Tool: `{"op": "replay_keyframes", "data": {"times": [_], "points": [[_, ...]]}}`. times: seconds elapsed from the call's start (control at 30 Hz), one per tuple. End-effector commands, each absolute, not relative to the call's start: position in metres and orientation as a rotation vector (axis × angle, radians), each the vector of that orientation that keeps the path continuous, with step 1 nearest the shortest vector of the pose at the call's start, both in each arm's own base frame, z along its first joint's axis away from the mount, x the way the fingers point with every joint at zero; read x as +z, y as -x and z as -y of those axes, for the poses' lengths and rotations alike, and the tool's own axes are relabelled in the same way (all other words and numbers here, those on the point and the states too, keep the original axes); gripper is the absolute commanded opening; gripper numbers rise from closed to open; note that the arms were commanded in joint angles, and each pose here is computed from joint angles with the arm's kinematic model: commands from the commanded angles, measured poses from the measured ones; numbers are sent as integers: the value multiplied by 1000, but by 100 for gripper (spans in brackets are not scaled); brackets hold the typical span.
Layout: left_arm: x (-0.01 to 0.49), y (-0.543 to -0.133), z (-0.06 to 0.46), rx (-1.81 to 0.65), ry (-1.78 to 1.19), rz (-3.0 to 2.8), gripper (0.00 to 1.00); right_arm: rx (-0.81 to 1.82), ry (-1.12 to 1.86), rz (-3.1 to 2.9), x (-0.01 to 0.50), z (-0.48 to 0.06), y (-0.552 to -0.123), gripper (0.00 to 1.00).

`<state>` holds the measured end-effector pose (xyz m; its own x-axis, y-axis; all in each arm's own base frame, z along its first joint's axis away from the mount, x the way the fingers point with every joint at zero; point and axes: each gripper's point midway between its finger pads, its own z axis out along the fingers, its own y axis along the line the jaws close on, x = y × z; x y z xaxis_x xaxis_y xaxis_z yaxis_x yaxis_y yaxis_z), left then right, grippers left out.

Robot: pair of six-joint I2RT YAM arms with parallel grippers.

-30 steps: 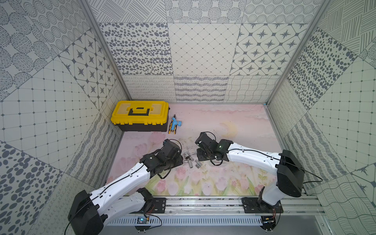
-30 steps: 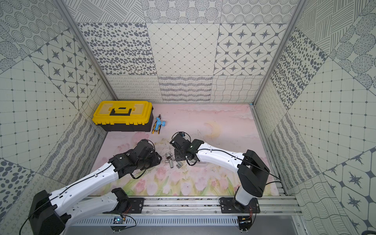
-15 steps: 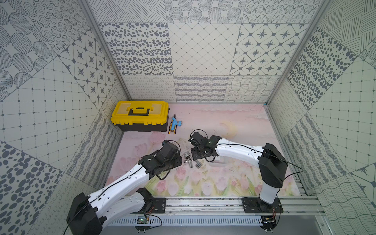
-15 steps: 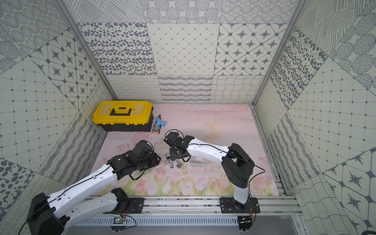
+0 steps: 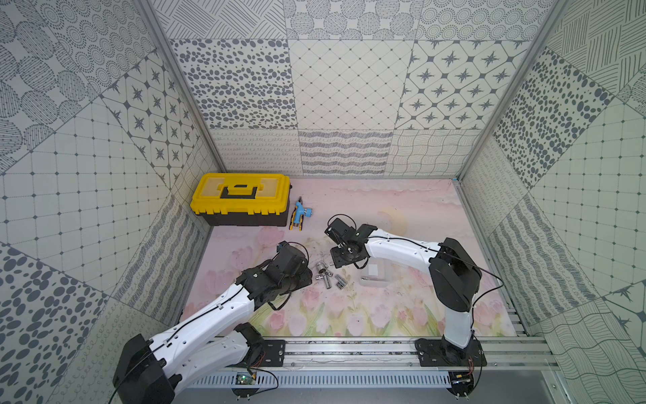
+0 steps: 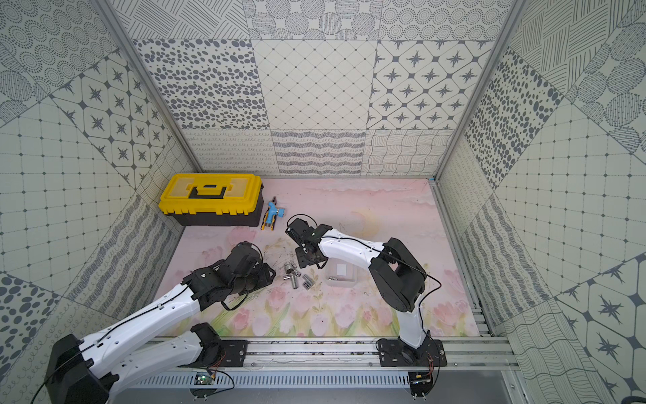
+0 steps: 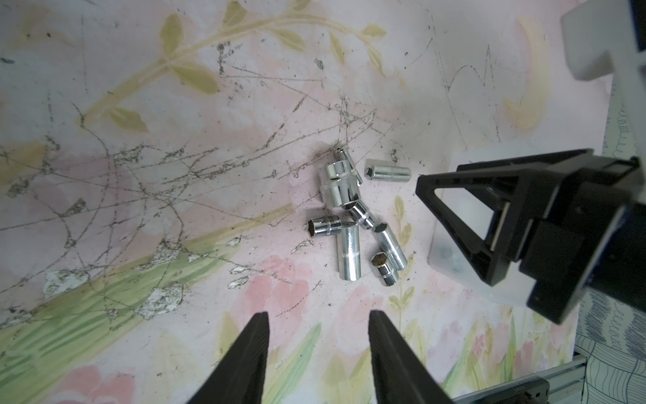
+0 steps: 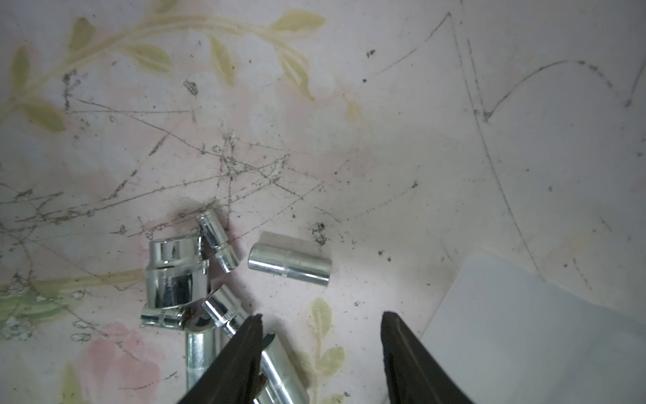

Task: Put the socket on the desktop into the storage box
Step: Pick up the socket head at the center of the board.

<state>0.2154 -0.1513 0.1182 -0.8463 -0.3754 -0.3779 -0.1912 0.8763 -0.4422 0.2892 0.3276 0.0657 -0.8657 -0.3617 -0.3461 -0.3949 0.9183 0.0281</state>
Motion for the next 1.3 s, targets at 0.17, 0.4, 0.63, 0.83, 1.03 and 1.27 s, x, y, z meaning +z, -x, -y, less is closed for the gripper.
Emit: {"op": "replay_keyframes", "data": {"times": [0.17,0.4,0.63,0.83,1.03,1.27], "points": [[112,-210,150,-540,424,-2613,51,19,794,-2710,47,-332,-297,65],[112,-211,152,-551,424,-2617,50,-2,822,-2722,36,-336,-300,62],[115,-209,150,-546,418,-2615,50,-39,829,-2717,27,-338,-306,57],[114,-209,152,-555,420,-2619,51,-28,831,-2726,19,-340,-305,47],[114,-212,154,-561,415,-2623,51,43,771,-2772,17,-338,-295,41],[112,-215,162,-582,405,-2644,49,106,701,-2826,11,-336,-287,30]]}}
